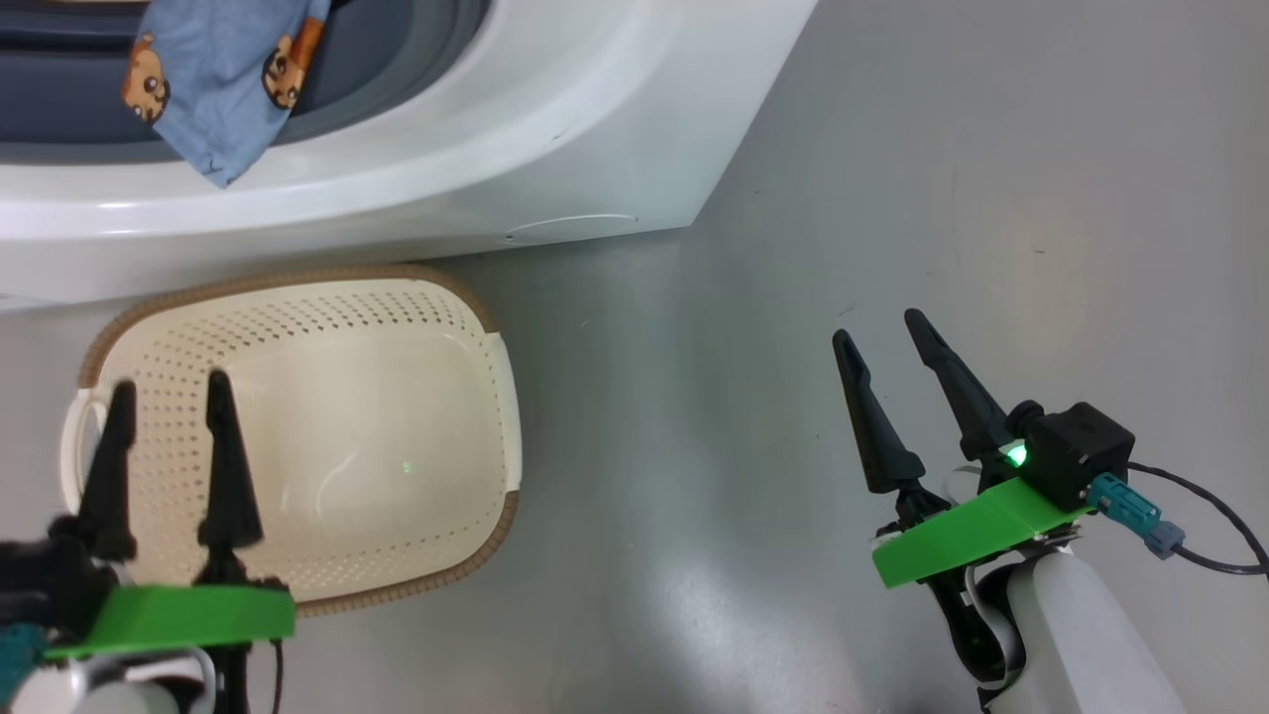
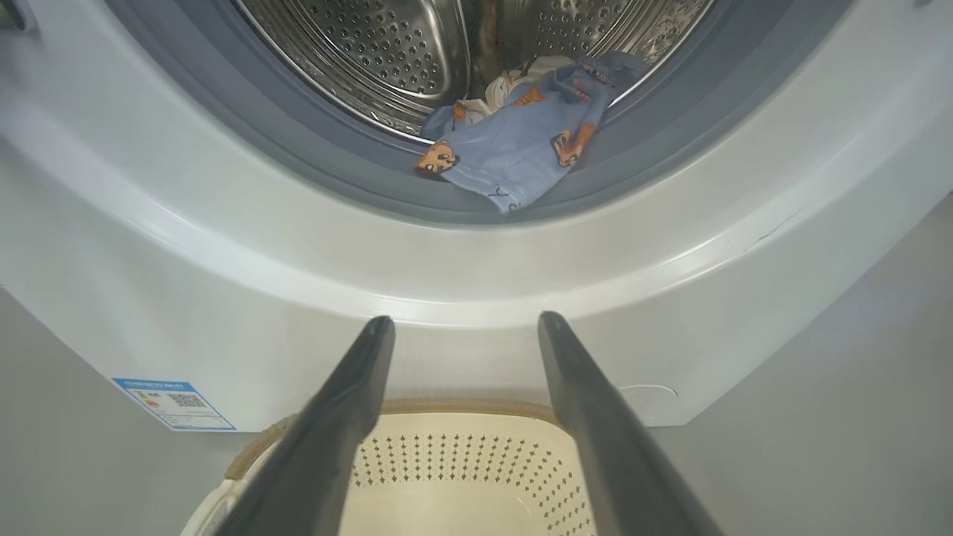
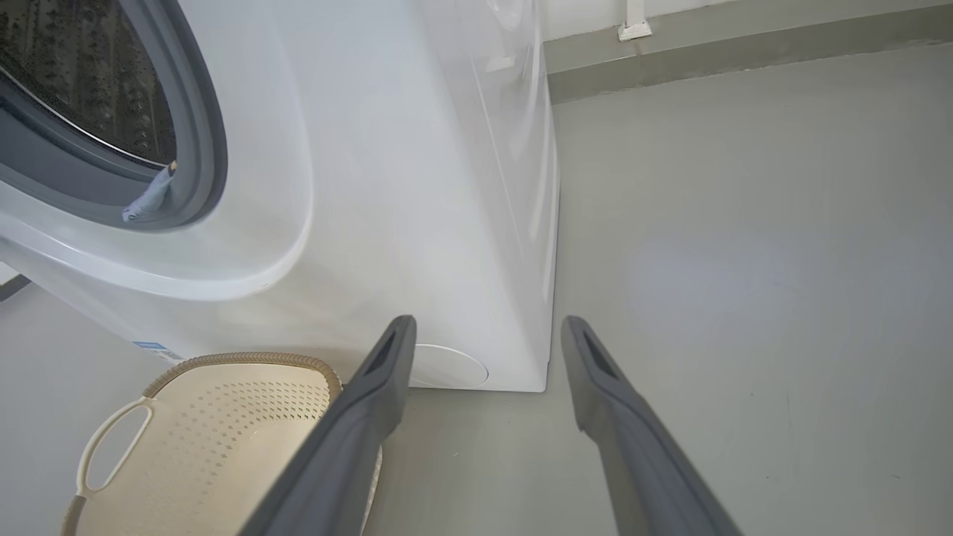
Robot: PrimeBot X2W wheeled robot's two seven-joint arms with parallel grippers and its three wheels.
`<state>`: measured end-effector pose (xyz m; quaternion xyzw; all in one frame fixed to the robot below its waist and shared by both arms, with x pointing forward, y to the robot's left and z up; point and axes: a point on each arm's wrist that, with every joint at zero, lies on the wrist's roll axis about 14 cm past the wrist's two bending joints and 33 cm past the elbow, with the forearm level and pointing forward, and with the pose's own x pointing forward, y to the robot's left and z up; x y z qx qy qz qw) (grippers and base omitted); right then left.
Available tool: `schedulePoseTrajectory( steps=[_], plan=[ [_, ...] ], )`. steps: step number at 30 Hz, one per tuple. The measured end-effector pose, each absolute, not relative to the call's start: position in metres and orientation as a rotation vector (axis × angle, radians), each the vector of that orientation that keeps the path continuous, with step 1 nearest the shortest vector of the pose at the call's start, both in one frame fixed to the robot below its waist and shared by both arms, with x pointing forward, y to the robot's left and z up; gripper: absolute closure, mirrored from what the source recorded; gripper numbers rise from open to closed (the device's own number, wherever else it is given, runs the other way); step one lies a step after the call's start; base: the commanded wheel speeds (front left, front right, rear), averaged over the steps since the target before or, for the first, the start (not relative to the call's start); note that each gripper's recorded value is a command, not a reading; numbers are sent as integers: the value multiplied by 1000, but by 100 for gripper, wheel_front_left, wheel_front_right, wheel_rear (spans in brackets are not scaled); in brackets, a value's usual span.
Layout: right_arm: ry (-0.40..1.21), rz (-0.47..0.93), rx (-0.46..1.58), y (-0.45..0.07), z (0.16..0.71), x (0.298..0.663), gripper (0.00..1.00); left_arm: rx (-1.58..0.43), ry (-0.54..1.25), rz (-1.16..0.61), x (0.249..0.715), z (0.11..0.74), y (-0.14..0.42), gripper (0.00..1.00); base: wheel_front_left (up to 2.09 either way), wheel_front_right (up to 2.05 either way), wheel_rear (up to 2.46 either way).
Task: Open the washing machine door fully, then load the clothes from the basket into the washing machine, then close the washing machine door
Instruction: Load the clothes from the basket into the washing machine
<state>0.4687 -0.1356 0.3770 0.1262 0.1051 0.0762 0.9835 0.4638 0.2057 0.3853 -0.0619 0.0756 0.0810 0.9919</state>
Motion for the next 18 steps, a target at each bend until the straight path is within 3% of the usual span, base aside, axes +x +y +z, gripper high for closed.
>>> schedulePoseTrajectory(
  steps=[18],
  plan=[
    [214, 156, 253, -135, 377, 468, 0, -137, 228, 174, 442, 369, 199, 0, 0, 0, 0]
  ],
)
